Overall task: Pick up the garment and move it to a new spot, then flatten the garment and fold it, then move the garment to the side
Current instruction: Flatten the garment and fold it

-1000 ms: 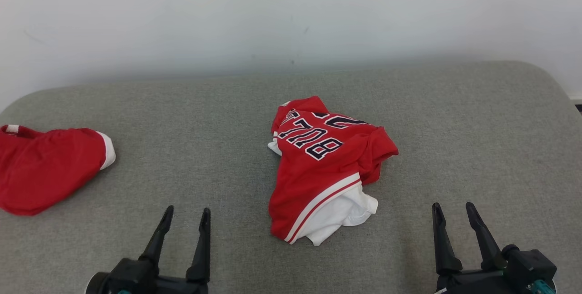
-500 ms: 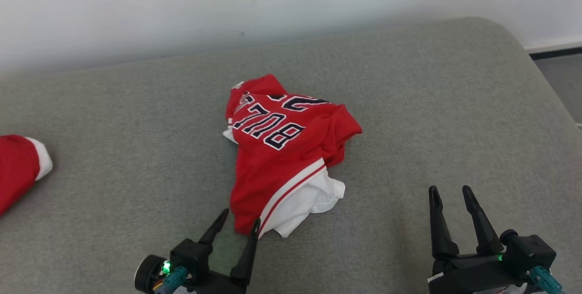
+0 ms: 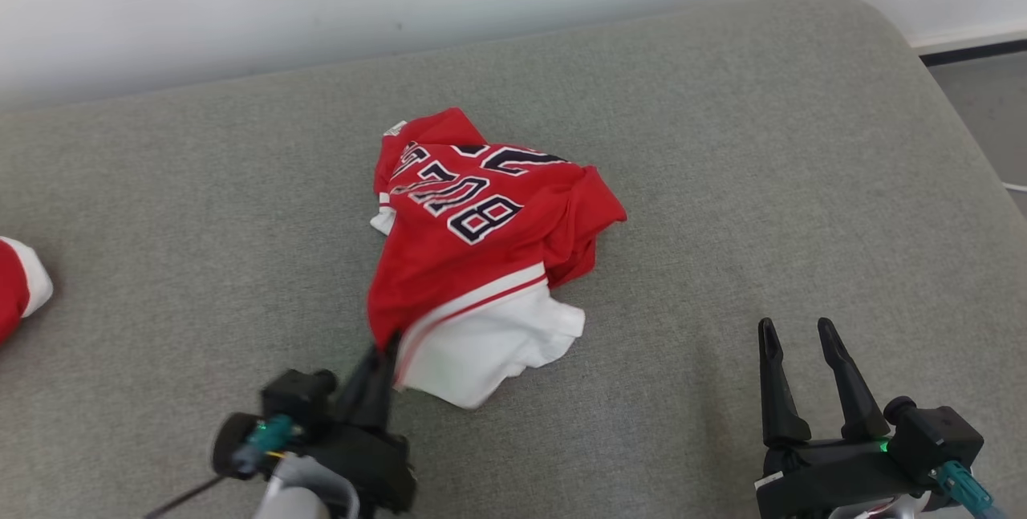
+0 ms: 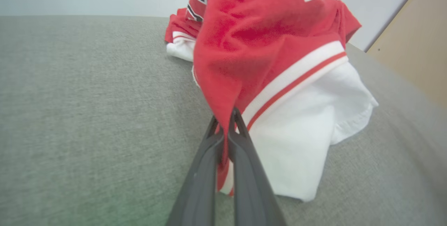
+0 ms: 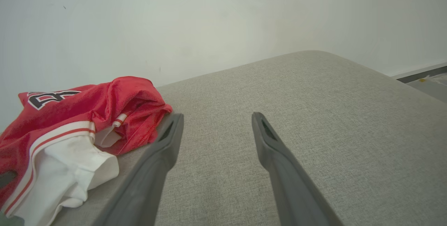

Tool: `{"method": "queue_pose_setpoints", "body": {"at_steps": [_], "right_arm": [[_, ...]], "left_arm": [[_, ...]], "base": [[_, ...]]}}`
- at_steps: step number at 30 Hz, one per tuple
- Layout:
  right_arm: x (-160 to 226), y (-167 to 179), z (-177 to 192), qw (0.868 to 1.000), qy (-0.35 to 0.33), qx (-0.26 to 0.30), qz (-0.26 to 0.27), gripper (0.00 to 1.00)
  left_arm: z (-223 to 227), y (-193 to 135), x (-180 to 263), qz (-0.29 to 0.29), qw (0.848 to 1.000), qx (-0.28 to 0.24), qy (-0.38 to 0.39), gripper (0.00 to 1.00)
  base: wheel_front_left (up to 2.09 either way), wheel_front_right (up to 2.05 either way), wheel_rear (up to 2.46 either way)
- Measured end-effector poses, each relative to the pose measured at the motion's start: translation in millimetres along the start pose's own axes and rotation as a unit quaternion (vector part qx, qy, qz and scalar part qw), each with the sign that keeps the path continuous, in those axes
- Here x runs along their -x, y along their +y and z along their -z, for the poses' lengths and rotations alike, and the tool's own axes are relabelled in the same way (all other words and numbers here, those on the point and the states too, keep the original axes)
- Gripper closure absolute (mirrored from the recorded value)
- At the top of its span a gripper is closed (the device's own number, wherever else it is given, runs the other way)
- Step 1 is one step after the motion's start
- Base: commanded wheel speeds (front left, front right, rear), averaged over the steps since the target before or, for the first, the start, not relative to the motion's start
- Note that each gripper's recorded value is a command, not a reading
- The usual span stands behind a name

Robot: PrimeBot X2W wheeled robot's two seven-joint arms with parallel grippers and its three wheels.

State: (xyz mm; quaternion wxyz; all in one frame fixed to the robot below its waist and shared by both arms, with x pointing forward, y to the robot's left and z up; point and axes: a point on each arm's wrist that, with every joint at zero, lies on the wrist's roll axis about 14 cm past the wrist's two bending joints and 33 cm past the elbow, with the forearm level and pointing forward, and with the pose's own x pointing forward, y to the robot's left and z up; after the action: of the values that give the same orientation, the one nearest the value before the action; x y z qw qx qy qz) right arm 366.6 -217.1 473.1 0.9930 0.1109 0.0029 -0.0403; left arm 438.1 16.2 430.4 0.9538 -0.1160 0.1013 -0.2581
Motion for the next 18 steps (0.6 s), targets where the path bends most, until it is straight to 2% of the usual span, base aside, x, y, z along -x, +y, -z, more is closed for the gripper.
{"method": "queue_pose_setpoints", "body": {"at_steps": [5, 10, 14, 18], "right_arm": [[0.0, 5.6, 0.4, 1.0, 0.0, -0.003, -0.008, 0.0], [1.7, 14.2, 1.6, 1.0, 0.001, -0.007, -0.021, 0.0], [3.9, 20.5, -0.8, 0.999, -0.003, -0.01, -0.03, 0.0], [7.2, 24.6, -3.4, 0.999, -0.007, -0.013, -0.037, 0.0]], "left_arm": [[-36.0, 37.0, 9.3, -0.045, 0.998, -0.016, -0.049, 1.0], [-92.9, 77.5, 30.7, -0.09, 0.987, -0.067, -0.116, 1.0], [-142.4, 89.9, 48.2, -0.102, 0.972, -0.124, -0.169, 1.0], [-201.2, 86.1, 60.7, -0.098, 0.953, -0.183, -0.221, 1.0]], "base": [[0.0, 0.0, 0.0], [0.0, 0.0, 0.0], [0.0, 0.0, 0.0], [0.0, 0.0, 0.0]]}}
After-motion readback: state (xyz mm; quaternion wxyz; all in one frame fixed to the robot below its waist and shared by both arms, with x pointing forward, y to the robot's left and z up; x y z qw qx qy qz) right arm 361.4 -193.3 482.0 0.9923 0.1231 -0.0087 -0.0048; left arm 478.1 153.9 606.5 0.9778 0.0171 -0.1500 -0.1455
